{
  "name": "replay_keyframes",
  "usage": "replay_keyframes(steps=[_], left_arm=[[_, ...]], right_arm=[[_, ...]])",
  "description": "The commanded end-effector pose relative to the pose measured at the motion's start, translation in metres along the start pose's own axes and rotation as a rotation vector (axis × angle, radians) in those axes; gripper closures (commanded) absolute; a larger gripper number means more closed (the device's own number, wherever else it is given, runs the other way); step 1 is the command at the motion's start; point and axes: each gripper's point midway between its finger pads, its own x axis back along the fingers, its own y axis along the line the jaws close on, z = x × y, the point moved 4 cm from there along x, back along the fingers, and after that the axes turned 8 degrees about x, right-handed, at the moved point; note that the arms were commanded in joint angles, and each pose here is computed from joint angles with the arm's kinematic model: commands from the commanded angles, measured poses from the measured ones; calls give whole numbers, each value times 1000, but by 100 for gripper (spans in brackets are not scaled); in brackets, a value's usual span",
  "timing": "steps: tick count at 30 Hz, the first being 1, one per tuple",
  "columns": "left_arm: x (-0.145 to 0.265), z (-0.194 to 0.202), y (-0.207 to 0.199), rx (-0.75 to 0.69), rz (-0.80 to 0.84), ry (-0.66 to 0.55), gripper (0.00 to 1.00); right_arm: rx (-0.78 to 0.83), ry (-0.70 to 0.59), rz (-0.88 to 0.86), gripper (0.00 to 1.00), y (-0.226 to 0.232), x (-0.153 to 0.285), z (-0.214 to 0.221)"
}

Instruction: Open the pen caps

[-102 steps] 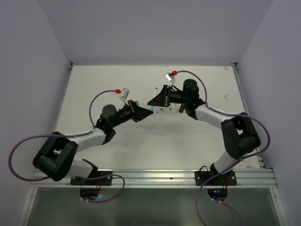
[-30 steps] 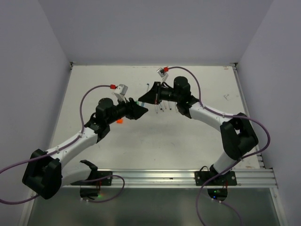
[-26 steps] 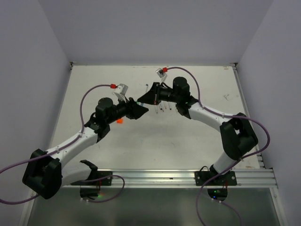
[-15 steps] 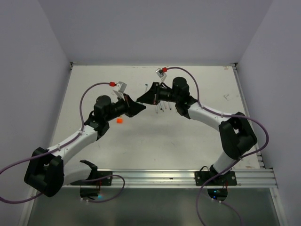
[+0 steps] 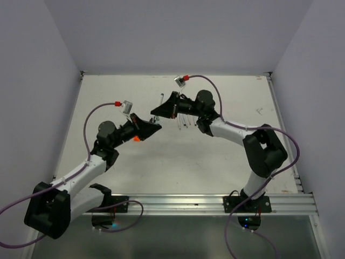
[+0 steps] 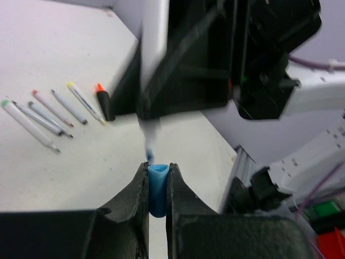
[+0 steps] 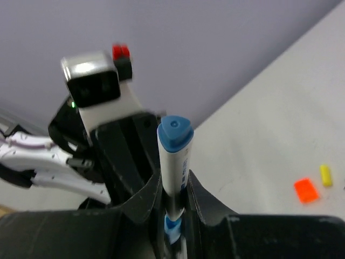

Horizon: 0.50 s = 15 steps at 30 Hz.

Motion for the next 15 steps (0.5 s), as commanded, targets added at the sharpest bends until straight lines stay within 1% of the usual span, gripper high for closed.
replay_keyframes(steps=[1,2,3,5,7,8,9,10,11,12,13,14,15], left_arm=[[20,28,-27,28,162,113,100],[22,29,-30,23,177,114,100],[25,30,-33,19,193,111,100],[29,32,-36,26,209,119,100],[30,32,-37,19,200,118,100],[29,22,-40,-14,187,93,100],[29,28,-28,16,101,127,100],[28,25,-20,-37,46,122,100],[24,10,-12,-60,-58,62,100],[29,17,9,-55,-192,105,100],[31,17,23,-48,-291,105,100],[36,6,43,-57,-453,37,100],[47,16,61,-28,-576,65,100]], right_arm=[[222,-340,-40,100,12,0,-86],[234,-367,-87,100,16,-1,-91],[238,-378,-134,100,11,-5,-88],[202,-401,-211,100,19,-10,-98],[165,-411,-235,100,12,-12,-95],[161,-407,-217,100,9,-13,-94],[133,-389,-170,100,4,-14,-93],[146,-367,-123,100,-3,-14,-89],[137,-340,-73,100,-10,-14,-87],[110,-260,35,100,-30,-16,-73],[121,-250,98,100,-27,-12,-80],[114,-216,185,100,-36,-8,-77],[29,-102,335,100,-56,2,-54]])
